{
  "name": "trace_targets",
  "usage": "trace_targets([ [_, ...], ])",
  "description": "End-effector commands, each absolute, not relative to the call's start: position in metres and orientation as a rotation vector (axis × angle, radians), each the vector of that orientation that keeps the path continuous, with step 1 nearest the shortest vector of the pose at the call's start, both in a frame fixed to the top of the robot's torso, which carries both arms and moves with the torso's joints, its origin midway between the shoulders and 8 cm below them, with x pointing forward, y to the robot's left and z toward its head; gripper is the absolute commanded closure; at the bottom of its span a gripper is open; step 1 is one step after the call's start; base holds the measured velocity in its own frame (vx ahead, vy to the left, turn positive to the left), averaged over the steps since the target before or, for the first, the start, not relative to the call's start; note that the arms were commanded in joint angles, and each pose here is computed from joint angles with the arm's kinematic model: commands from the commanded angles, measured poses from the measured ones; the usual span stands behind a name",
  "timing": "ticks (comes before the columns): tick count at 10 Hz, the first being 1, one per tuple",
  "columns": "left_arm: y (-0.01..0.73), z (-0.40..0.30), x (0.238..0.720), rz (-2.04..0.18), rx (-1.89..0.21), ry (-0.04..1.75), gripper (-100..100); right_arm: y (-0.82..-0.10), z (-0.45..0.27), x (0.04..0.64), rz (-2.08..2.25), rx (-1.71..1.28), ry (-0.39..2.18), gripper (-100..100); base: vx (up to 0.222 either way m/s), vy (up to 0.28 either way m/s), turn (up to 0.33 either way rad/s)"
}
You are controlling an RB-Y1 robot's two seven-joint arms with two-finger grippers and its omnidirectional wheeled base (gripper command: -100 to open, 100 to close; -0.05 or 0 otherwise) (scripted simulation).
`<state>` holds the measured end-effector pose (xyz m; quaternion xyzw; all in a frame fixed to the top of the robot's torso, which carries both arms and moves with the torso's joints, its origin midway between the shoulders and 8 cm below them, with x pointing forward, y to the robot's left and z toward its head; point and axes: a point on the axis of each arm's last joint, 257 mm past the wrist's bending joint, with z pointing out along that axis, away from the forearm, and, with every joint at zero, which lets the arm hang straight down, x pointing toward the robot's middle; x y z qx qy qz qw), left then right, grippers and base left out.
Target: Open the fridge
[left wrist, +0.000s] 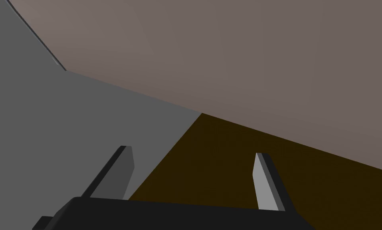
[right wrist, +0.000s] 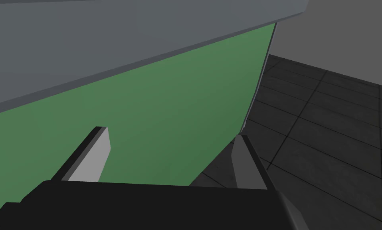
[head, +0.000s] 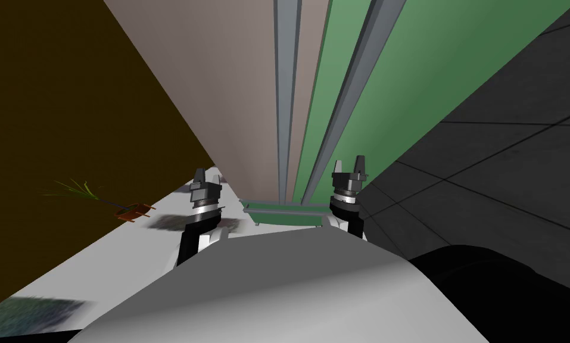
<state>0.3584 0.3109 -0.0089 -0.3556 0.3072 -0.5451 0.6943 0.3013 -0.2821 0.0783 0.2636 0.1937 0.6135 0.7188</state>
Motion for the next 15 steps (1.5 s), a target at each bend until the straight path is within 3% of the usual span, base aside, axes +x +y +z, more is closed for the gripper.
trace_targets([
  [1, 0.311, -0.009, 0.358, -1.217, -0.794, 0.686, 0, -0.282, 0.078, 0.301, 1.357, 0.583, 0.428, 0, 0.000, 0.000, 0.000],
  [9, 0.311, -0.009, 0.358, -1.217, -0.793, 0.686, 0, -0.282, 0.078, 0.301, 1.357, 0.583, 0.428, 0, 0.000, 0.000, 0.000],
  [10, 0.311, -0.009, 0.358, -1.217, -0.793, 0.685, 0, -0.273, 0.076, 0.306, 1.342, 0.545, 0.492, -100, 0.003, 0.006, 0.007],
  [15, 0.311, -0.009, 0.358, -1.217, -0.794, 0.686, 0, -0.246, 0.056, 0.323, 1.235, 0.433, 0.695, -100, -0.007, 0.010, 0.000],
])
